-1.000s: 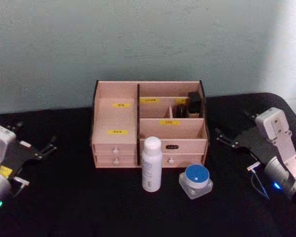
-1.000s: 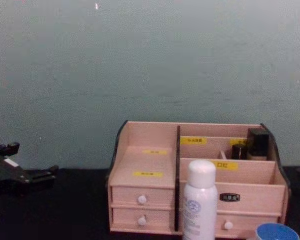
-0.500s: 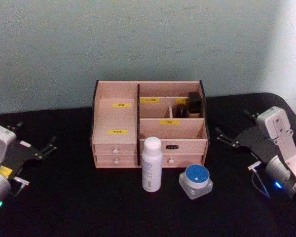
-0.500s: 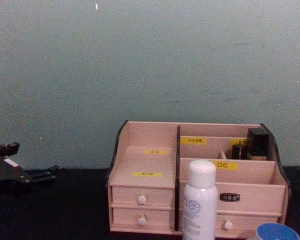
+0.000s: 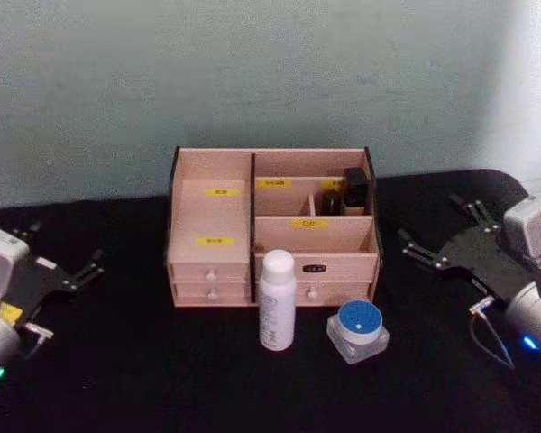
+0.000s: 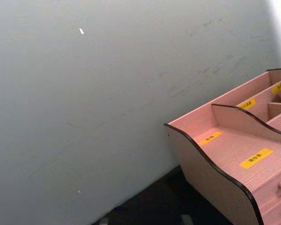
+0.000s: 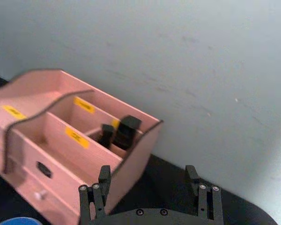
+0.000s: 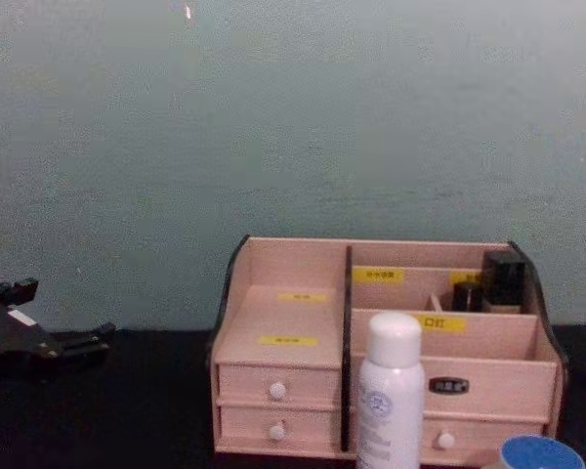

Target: Pick up the facial cleanser and watermelon frost from the table and place them into the tiered storage box.

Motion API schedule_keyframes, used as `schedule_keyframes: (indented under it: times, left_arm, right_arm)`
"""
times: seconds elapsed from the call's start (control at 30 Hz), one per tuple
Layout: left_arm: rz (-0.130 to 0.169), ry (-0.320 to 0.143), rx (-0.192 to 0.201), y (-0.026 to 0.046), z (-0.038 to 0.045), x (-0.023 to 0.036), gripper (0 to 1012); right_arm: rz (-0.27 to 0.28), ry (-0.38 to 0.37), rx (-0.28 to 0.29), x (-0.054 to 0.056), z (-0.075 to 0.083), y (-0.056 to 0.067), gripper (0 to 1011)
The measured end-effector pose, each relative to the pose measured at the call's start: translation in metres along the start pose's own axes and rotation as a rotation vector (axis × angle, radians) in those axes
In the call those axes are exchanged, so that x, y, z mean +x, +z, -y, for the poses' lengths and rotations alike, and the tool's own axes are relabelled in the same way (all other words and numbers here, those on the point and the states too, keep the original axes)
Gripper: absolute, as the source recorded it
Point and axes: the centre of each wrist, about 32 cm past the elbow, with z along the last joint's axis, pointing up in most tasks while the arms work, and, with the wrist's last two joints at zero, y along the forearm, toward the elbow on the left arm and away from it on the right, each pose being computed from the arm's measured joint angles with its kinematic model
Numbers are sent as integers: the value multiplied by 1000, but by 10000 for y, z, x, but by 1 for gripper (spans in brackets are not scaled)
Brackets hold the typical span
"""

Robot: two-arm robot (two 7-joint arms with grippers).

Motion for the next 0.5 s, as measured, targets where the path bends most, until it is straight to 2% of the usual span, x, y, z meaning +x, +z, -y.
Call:
schedule_keyframes:
  times: [0.23, 0.5]
  left_arm:
    - [0, 0, 0, 0, 0, 0, 1001]
    - [0, 0, 0, 0, 0, 0, 1001]
  right_arm:
    - [-11, 107, 49, -20, 149, 89, 1002]
    - [-46, 270, 69, -142, 191, 129, 1002]
